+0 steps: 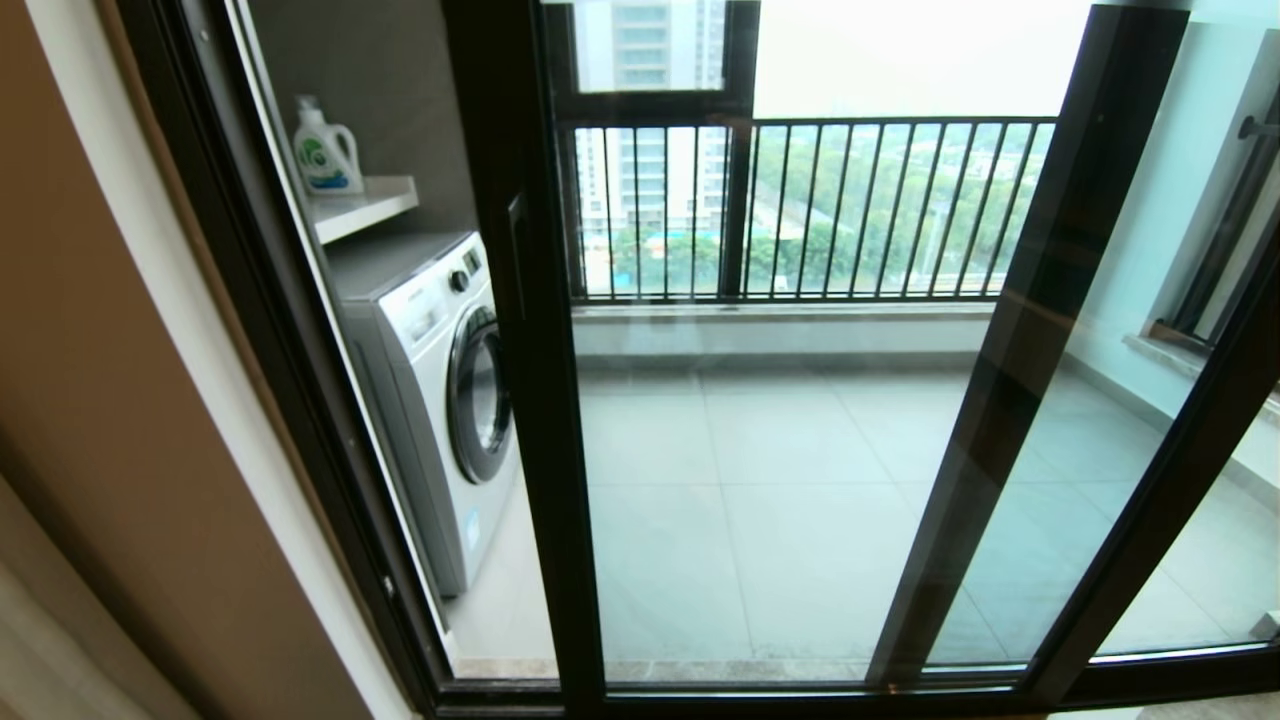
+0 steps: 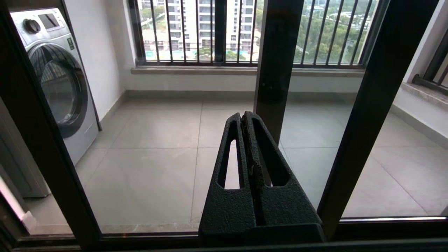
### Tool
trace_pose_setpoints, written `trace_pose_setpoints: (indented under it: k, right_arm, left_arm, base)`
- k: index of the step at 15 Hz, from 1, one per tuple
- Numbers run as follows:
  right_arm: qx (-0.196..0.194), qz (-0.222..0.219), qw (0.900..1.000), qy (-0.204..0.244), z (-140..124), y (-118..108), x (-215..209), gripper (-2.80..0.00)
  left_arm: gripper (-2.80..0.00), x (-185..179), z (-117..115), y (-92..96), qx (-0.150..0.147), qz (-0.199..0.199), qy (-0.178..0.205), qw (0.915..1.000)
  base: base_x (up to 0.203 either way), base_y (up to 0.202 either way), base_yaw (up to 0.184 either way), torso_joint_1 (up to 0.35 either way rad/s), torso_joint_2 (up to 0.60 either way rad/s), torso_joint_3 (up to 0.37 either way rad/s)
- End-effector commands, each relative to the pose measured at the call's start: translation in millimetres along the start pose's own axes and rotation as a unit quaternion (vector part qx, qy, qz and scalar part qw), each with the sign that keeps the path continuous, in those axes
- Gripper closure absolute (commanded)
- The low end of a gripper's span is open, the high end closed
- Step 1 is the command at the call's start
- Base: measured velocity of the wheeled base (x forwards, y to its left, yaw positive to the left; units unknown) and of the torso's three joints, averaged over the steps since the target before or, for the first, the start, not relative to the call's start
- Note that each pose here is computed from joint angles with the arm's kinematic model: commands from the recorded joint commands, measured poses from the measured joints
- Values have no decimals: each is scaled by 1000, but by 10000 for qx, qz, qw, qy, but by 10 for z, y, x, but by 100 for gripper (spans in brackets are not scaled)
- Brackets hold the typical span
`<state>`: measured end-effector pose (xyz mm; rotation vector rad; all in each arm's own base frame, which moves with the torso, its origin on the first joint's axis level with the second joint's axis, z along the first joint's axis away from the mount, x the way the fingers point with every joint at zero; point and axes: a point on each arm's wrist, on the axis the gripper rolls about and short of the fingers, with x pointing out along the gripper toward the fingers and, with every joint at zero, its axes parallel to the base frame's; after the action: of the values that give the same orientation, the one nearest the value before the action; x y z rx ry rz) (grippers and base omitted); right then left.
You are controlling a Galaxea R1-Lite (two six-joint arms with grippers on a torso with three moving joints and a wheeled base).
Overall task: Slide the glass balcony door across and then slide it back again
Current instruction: Close the slid door
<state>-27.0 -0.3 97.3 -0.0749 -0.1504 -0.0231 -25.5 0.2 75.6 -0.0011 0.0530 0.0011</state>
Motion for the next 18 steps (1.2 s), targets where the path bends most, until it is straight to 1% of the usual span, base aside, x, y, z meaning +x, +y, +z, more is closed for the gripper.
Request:
trace_pose_setpoints:
  k: [1,2,3,4,6,9,18]
  right_arm:
    - [-60,118,9988,462,-191,18,21,0]
    - [-70,306,9970,704,-238,29,15,0]
    - [-189,395,9968,662,-231,32,16,0]
    - [-256,394,9967,657,-231,32,16,0]
    - [-19,358,9971,670,-232,31,16,0]
    - [90,331,9972,660,-228,30,16,0]
    - [98,330,9972,658,-228,30,16,0]
  left_arm:
    - [0,1,1,0,-1,2,5,10000]
    - [0,1,0,0,-1,2,11,10000]
    - [0,1,0,0,-1,2,11,10000]
    - [0,1,0,0,-1,2,9,10000]
    - [0,2,-4,0,-1,2,18,10000]
    - [0,1,0,0,-1,2,11,10000]
    - [0,1,1,-1,6,-13,4,10000]
  base:
    - [0,0,0,0,0,0]
    - [0,0,0,0,0,0]
    - [0,0,0,0,0,0]
    - [0,0,0,0,0,0]
    - [0,0,0,0,0,0]
    - [0,0,0,0,0,0]
    - [0,0,0,0,0,0]
